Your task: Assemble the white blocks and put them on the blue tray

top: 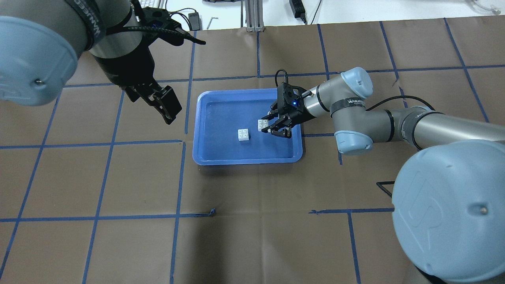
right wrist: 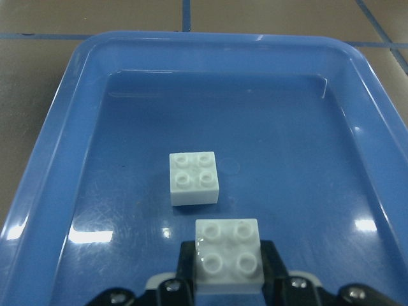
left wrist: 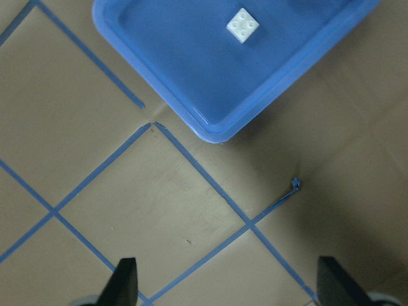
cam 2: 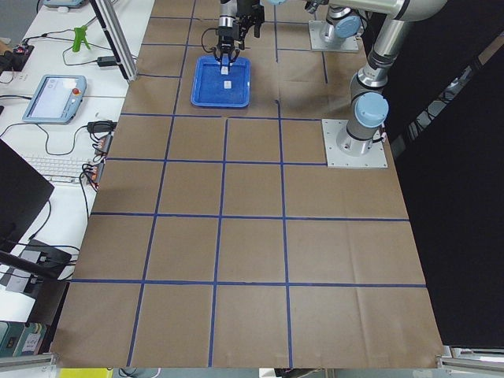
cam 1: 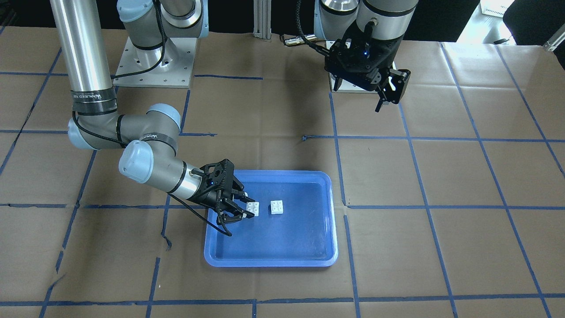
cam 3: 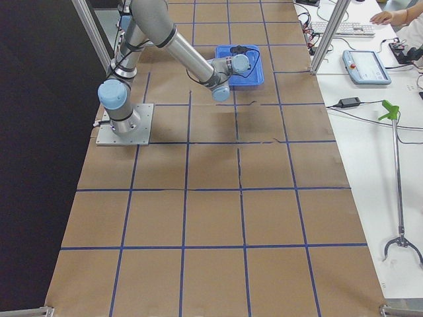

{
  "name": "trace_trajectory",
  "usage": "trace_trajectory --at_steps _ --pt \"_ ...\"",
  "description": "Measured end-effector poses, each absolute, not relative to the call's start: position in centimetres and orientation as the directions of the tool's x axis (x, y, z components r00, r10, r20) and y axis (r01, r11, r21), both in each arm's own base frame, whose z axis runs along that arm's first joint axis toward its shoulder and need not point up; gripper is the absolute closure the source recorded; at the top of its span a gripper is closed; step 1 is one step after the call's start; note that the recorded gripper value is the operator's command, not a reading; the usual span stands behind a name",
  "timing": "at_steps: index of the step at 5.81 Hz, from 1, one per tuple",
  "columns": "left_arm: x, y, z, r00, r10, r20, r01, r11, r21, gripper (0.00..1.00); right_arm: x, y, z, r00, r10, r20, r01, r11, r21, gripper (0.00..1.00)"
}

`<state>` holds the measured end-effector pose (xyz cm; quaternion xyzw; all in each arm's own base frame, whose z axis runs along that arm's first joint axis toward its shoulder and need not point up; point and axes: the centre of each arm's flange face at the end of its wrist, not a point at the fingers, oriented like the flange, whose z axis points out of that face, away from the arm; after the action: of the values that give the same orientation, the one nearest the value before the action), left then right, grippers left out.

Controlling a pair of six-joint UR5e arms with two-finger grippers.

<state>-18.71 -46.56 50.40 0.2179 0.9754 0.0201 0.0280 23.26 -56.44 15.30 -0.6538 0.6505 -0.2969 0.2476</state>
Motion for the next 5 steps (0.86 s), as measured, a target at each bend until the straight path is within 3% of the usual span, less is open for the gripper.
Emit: trace_trajectory --at_steps 2,5 --pt "-18.1 -46.7 50.7 -0.995 0.091 -0.034 0.09 0.996 0.022 0.01 23.8 -56.4 14.0 -0.015 -0.998 0.065 -0.688 -0.037 -0.725 0.78" --pt "-15.1 -48.1 50.8 -1.0 -0.023 0.017 -0.023 1.0 0.016 0.01 25.2 -55.9 13.2 0.009 -0.998 0.054 -0.665 -0.046 -0.745 0.78"
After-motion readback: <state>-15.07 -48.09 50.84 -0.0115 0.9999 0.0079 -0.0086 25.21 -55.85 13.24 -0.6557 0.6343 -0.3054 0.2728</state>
